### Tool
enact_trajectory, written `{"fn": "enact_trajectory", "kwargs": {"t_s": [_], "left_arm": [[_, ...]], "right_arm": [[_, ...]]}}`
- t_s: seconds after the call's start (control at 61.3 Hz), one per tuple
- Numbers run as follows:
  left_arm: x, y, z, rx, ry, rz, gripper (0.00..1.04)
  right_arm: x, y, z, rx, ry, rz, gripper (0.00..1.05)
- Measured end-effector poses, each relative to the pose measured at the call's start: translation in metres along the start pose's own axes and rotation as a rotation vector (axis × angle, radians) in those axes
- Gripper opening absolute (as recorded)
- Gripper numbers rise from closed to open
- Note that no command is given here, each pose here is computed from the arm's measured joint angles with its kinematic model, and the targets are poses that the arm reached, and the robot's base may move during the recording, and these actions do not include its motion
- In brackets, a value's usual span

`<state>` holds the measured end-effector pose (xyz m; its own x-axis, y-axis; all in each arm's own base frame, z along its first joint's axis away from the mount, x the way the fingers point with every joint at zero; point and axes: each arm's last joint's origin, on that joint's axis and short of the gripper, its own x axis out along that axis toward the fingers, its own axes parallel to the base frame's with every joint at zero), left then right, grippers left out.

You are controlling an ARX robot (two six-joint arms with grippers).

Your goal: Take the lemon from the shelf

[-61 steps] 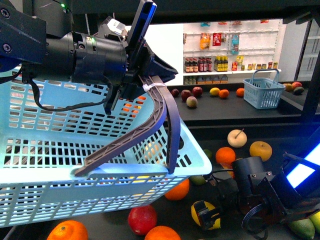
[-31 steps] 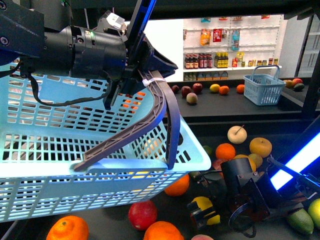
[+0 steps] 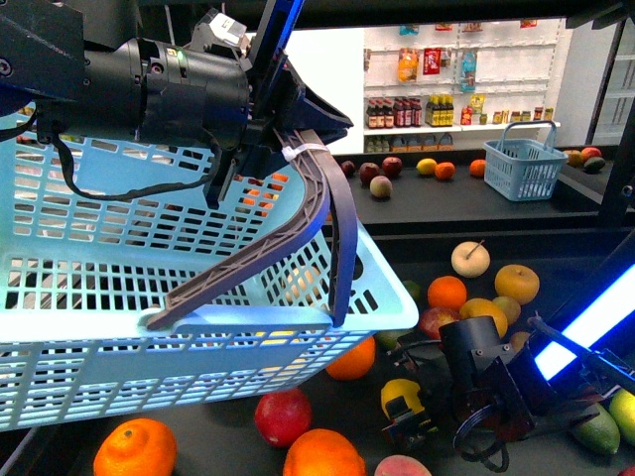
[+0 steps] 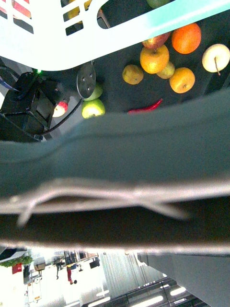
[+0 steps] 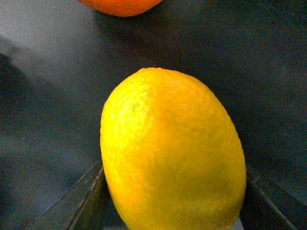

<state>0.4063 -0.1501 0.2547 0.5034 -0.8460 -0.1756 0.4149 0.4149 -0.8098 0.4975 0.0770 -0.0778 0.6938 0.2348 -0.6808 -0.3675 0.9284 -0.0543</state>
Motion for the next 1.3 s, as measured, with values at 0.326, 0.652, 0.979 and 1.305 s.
{"fn": "enact_trajectory", "kwargs": {"t_s": [0.326, 0.652, 0.979, 1.305], "left_arm": [[0.0, 0.0, 0.0, 0.0, 0.0, 0.0, 0.07], [0.0, 0.0, 0.0, 0.0, 0.002, -0.003, 0.07], [0.0, 0.0, 0.0, 0.0, 0.0, 0.0, 0.07], [0.0, 0.0, 0.0, 0.0, 0.002, -0.002, 0.07]], "right_arm": [[-0.087, -0.056, 0.029, 0.099, -0.144, -0.113, 0.63], [-0.202, -0.057, 0.096, 0.197, -0.353, -0.023, 0.63], [-0.243, 0.012, 0.14, 0.221, -0.428, 0.134, 0.63], [-0.234, 0.056, 0.131, 0.211, -0.365, 0.208, 0.63]]}}
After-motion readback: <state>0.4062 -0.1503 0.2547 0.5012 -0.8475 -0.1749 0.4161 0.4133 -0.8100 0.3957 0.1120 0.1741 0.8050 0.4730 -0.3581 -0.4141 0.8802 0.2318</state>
